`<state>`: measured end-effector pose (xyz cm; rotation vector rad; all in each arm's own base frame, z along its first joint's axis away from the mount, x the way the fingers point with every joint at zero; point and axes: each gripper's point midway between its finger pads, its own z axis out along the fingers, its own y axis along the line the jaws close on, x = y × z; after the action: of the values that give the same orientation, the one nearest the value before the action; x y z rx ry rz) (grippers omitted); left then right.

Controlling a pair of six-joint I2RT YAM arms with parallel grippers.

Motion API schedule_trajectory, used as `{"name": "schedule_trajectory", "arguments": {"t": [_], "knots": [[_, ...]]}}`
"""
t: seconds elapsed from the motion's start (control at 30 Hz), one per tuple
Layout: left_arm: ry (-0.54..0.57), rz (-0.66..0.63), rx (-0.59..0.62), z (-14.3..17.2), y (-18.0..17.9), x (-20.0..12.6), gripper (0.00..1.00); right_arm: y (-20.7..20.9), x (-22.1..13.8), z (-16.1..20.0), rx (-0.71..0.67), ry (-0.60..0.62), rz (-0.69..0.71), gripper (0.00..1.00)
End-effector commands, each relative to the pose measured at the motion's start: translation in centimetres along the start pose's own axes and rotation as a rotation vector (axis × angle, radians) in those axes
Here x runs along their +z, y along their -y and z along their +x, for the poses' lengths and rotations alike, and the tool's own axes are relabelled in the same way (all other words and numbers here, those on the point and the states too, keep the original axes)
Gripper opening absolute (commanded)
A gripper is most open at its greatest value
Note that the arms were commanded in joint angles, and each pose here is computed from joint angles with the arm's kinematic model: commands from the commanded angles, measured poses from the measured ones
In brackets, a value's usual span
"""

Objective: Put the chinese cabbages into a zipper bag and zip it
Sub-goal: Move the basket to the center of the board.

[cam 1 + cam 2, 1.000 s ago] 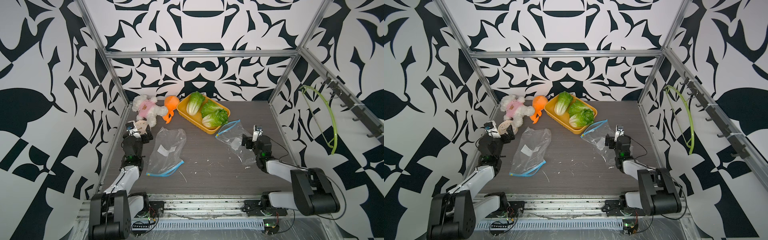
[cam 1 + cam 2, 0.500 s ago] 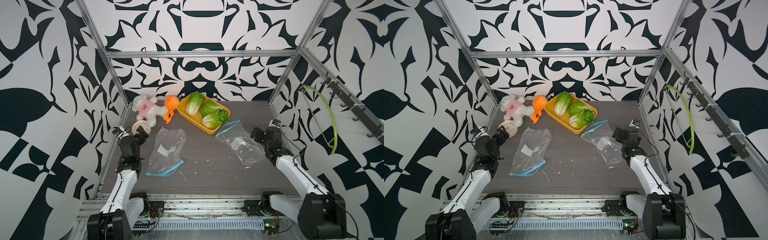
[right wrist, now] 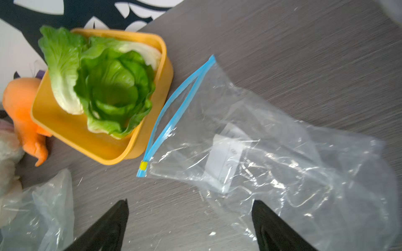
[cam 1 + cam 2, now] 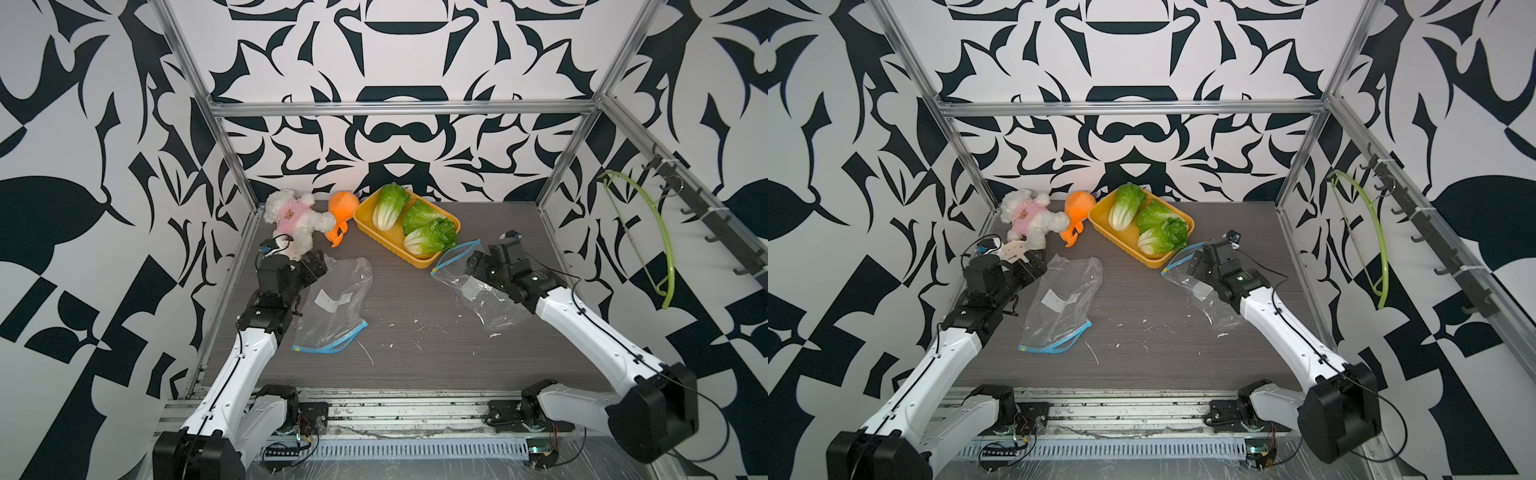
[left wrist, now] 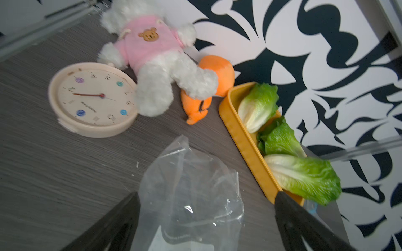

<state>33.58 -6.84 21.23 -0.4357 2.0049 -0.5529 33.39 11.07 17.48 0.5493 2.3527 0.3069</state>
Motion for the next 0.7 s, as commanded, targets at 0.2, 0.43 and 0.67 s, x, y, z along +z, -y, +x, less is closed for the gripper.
{"name": "schedule_trajectory", "arguments": {"t": [0.2,0.43,0.67], "knots": [[-0.206,0.116,0.145,5.0,4.7,1.0,0.99,-8.3,4.6,4.4,0.092,-0.108,-0.034,0.78],[-0.259,0.148,0.222,6.4,6.9,1.9,0.99,-10.9,8.3,3.4,0.113,-0.092,-0.030,0.65],[-0.296,0.150,0.222,6.9,7.8,2.7,0.99,-11.4,11.9,2.7,0.135,-0.113,-0.014,0.55]]}}
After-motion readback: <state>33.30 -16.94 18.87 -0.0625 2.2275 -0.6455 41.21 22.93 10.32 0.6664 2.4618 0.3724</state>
